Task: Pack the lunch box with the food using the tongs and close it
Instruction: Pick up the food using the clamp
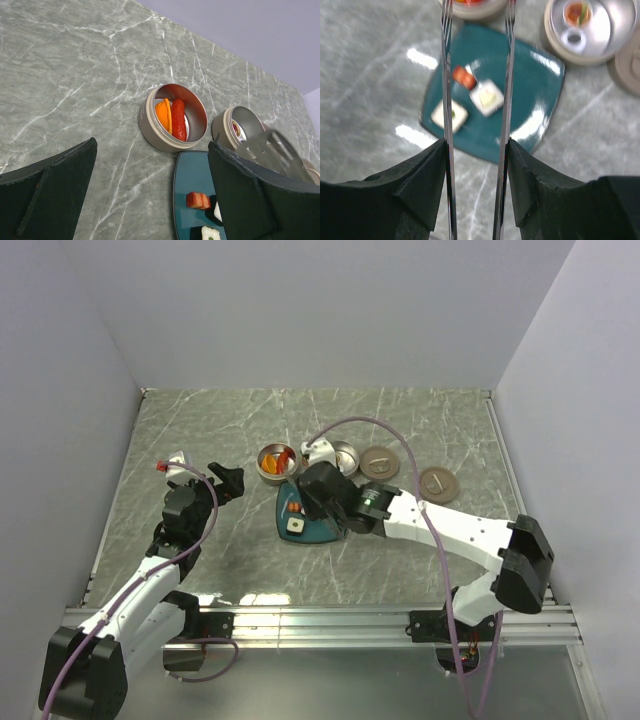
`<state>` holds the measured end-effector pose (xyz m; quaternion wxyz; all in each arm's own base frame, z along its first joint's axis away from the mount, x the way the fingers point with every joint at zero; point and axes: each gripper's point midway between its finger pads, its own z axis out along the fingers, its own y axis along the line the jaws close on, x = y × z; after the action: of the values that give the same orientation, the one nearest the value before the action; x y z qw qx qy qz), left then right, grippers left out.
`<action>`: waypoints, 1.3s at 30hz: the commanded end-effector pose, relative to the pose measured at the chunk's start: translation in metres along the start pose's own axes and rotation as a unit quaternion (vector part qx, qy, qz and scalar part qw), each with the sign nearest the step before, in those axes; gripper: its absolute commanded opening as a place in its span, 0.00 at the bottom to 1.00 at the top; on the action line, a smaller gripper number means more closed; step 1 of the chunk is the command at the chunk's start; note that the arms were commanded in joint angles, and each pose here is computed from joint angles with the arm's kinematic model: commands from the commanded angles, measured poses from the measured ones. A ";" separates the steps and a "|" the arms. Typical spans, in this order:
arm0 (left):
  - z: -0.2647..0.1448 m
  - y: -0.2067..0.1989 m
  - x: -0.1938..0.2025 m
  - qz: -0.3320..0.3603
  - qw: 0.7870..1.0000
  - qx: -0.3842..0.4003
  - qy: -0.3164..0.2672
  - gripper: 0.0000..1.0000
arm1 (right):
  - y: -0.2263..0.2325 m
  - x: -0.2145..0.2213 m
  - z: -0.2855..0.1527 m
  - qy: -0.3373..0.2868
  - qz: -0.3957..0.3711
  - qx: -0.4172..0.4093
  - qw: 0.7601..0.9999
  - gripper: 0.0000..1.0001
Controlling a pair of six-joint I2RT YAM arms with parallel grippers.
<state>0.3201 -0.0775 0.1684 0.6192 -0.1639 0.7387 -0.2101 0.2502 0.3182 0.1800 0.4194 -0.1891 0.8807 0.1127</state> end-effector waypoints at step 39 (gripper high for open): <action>0.001 -0.011 -0.012 -0.008 1.000 0.022 -0.018 0.99 | -0.004 0.107 -0.001 0.076 0.050 0.031 0.995 0.60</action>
<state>0.3201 -0.0777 0.1680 0.6186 -0.1637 0.7391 -0.2105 0.1871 0.2866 0.0876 0.3371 -0.1578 0.9242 0.0856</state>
